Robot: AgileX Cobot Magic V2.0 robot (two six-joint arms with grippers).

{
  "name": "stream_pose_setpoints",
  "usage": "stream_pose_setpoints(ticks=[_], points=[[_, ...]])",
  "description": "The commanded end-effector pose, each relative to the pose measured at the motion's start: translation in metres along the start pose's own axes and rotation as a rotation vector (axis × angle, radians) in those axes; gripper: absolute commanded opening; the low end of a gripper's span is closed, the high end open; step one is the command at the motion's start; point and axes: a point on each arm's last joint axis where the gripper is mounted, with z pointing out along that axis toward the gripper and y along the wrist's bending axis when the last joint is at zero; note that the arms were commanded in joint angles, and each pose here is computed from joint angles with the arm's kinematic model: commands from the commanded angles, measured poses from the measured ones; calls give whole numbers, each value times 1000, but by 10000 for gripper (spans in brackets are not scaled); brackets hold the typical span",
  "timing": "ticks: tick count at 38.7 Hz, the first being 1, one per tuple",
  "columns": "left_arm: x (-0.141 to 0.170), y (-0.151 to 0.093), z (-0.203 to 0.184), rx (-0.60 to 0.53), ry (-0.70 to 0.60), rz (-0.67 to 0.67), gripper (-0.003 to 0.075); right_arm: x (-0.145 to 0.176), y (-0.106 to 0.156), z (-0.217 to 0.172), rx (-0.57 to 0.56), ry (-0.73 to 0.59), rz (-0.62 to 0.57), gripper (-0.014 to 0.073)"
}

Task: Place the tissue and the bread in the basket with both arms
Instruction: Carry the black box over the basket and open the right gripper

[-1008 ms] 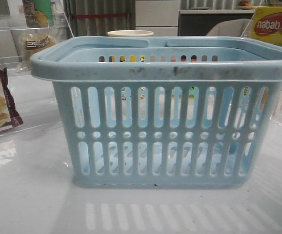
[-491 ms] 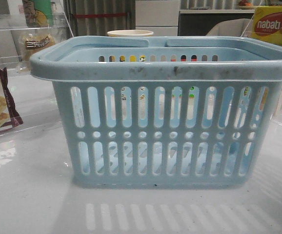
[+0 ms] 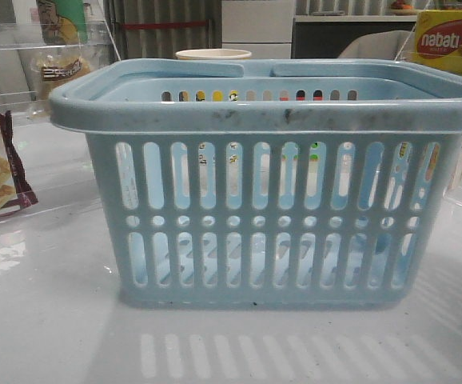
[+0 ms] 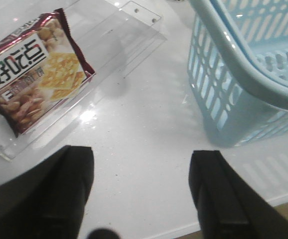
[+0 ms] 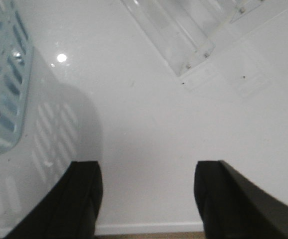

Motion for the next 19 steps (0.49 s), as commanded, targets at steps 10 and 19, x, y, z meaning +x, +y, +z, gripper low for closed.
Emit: stream_pose_setpoints(ticks=[10,19], points=[[-15,-6,-4,36,-99,19,378,-120,-36,67,97,-67,95,518],[-15,-6,-4,36,-99,19,349,-156,-44,134,84,-9,110,518]])
